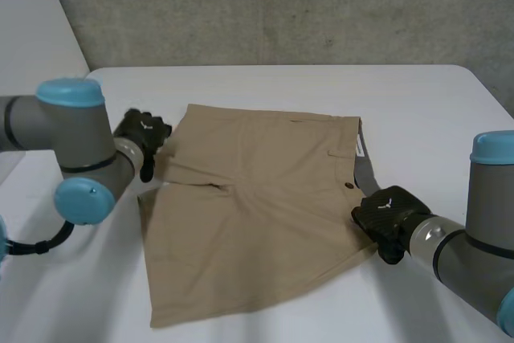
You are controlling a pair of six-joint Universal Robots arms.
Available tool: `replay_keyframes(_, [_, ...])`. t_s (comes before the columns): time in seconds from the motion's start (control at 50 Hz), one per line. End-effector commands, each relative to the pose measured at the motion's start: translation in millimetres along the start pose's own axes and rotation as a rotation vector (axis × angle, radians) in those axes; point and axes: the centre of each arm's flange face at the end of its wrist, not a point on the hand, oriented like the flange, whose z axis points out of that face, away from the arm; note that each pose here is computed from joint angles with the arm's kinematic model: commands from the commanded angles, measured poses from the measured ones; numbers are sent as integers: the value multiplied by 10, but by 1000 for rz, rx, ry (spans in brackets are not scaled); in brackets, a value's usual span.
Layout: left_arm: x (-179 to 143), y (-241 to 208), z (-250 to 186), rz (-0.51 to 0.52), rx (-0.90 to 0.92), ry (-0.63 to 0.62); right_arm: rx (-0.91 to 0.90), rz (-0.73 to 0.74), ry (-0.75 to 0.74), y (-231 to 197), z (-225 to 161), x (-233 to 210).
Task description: Fold the shorts.
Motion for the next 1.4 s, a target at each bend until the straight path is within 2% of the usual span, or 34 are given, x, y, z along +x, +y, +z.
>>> replay_keyframes(0.02, [-291, -345, -767, -193, 63, -44, 50, 25, 51, -152, 21, 147])
replay_keyframes(0.08, [-250, -313, -1035, -281, 35, -13, 85, 96, 72, -257, 33, 221])
replay_keyframes(0.1, [-188, -268, -1212, -330, 2, 17, 95, 119, 77, -284, 41, 243])
replay_keyframes(0.18, [123, -119, -1659, -400, -102, 134, 136, 233, 89, -389, 86, 353])
replay_keyframes(0.24, [320, -46, -1879, -410, -146, 204, 143, 292, 79, -411, 173, 370])
replay_keyframes(0.34, [674, 128, -2197, -397, -219, 312, 159, 305, 79, -465, 202, 369])
replay_keyframes(0.52, [981, 182, -2252, -444, -212, 377, 171, 305, 62, -512, 197, 298])
replay_keyframes(0.7, [1091, 228, -2074, -433, -188, 277, 160, 308, 55, -479, 186, 266])
replay_keyframes(0.8, [1175, 272, -2010, -416, -201, 267, 160, 309, 58, -474, 177, 274])
replay_keyframes(1.0, [1175, 251, -1925, -418, -166, 224, 156, 316, 74, -458, 183, 323])
replay_keyframes(1.2, [827, -72, -2029, -443, -30, 115, 158, 295, 83, -479, 149, 333])
replay_keyframes(1.28, [694, -186, -2155, -376, 13, 106, 168, 240, 81, -550, 17, 316])
replay_keyframes(1.4, [545, -228, -2428, -235, -9, 122, 77, 36, 52, -483, -271, 259])
